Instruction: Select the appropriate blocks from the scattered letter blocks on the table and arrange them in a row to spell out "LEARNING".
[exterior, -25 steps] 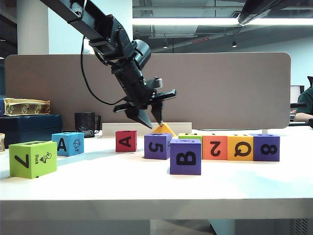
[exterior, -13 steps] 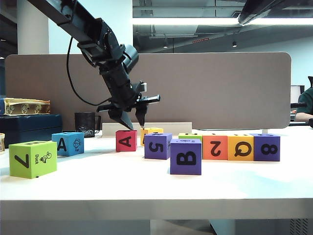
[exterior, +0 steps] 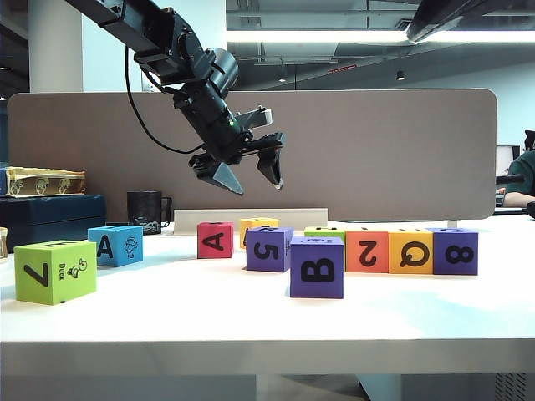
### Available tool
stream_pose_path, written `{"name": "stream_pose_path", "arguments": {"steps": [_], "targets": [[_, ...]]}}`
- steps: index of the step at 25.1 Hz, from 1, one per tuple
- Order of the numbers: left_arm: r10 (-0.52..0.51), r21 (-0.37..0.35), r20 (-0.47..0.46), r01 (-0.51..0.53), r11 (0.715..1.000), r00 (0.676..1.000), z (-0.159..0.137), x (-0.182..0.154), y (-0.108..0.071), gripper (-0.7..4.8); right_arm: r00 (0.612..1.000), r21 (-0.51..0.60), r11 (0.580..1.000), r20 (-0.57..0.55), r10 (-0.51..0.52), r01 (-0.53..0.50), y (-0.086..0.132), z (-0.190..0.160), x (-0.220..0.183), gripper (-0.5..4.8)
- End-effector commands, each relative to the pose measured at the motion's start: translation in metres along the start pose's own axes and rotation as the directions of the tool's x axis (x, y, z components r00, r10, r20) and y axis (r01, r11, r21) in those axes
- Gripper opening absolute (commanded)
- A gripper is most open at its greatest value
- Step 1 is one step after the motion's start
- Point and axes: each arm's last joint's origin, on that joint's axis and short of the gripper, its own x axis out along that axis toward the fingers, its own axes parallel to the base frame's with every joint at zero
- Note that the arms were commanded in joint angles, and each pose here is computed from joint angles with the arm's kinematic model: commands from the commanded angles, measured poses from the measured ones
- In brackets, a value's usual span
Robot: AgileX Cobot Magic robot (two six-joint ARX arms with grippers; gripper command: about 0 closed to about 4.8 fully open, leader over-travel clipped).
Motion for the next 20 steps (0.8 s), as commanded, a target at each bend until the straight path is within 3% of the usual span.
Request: {"name": "stream_pose_path", "arguments": {"steps": [1, 9, 17, 18, 20], "targets": [[0.008, 0.122, 0.020, -0.010, 0.992, 1.000, 0.002, 0.000, 0.002, 4.79, 1.000, -0.009, 1.000, 0.018, 0.004, -0.004, 0.001, 0.002, -0.001, -0.02], [-0.002, 0.182, 0.025, -0.003, 0.983, 1.000, -0.007, 0.017, 0.012, 4.79, 1.000, 0.006, 1.000, -0.028, 0.003, -0.003, 0.001, -0.002, -0.001, -0.02], [-0.007, 0.178, -0.004, 0.008, 0.984, 1.000, -0.024, 0.041, 0.016, 4.79, 0.998, 0.016, 1.000, -0.060, 0.002, -0.001, 0.000, -0.006, -0.001, -0.01], [-0.008, 0.178, -0.006, 0.009, 0.984, 1.000, -0.025, 0.042, 0.016, 4.55, 0.998, 0.016, 1.000, -0.060, 0.002, -0.001, 0.000, -0.006, -0.001, -0.02], [-0.010, 0.176, -0.018, 0.013, 0.984, 1.000, -0.028, 0.045, 0.016, 3.58, 0.998, 0.017, 1.000, -0.062, 0.002, -0.001, 0.000, -0.006, -0.001, -0.02]]}}
